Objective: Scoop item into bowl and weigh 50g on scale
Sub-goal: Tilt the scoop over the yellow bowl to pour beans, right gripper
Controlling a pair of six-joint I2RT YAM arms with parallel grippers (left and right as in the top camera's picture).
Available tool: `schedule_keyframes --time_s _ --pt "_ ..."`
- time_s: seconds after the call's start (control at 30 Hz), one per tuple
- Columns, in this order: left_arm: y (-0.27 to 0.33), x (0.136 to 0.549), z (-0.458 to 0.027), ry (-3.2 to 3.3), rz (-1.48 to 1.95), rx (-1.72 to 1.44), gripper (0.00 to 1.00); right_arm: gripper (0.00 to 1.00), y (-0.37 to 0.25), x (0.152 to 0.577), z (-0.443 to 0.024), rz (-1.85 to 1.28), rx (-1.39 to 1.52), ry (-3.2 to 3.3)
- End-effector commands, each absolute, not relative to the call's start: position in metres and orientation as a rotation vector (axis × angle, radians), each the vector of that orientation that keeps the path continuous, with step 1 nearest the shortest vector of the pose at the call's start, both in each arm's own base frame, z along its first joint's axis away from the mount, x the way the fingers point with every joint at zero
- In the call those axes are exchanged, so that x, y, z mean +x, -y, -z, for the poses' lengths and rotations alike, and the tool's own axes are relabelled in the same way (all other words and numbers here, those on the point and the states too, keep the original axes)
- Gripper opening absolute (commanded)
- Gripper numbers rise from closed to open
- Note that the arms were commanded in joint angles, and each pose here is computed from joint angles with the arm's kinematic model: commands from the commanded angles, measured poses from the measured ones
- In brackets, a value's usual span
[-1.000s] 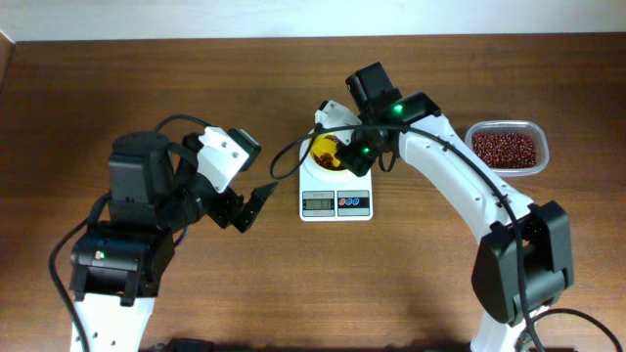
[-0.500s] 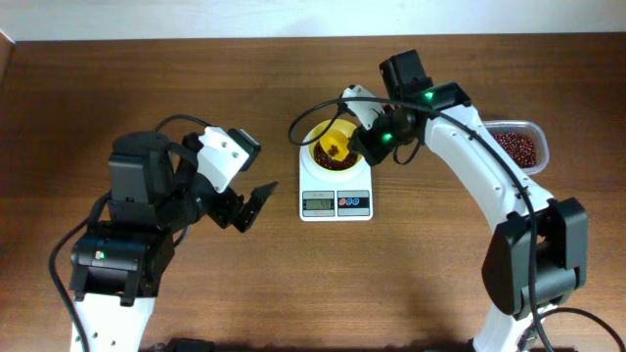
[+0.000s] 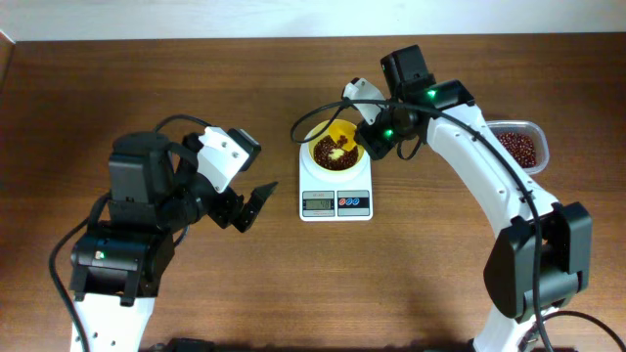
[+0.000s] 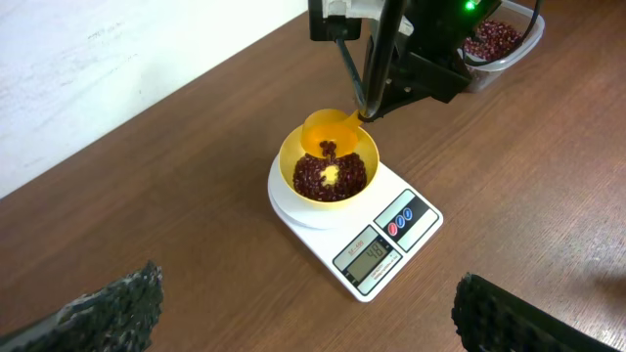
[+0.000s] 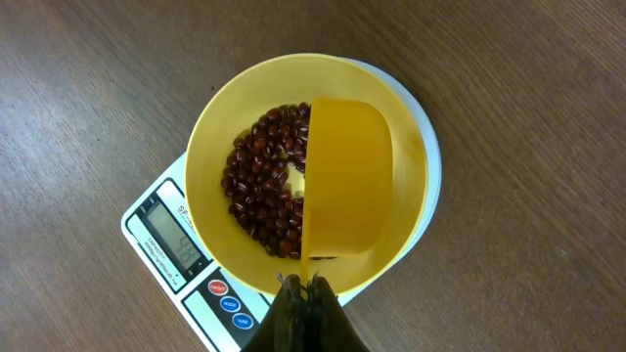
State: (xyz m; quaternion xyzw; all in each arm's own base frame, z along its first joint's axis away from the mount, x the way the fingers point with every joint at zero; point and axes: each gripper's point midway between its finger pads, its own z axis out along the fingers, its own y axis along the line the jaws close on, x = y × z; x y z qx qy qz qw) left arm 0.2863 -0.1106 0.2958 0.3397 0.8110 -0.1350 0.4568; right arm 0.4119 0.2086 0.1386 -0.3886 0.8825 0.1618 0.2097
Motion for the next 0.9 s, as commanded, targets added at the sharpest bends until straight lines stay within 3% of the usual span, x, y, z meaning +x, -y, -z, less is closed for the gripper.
schedule_keyframes --time_s 0.0,0.87 --pt "0.109 0.288 -0.304 -1.987 0.326 0.820 0.99 0.04 -0.212 0.415 -0.171 -0.408 -1.064 -2.377" --pt "0.109 0.288 -0.304 -1.987 0.326 0.820 0.99 0.04 -0.220 0.418 -0.173 -0.320 -1.089 -2.347"
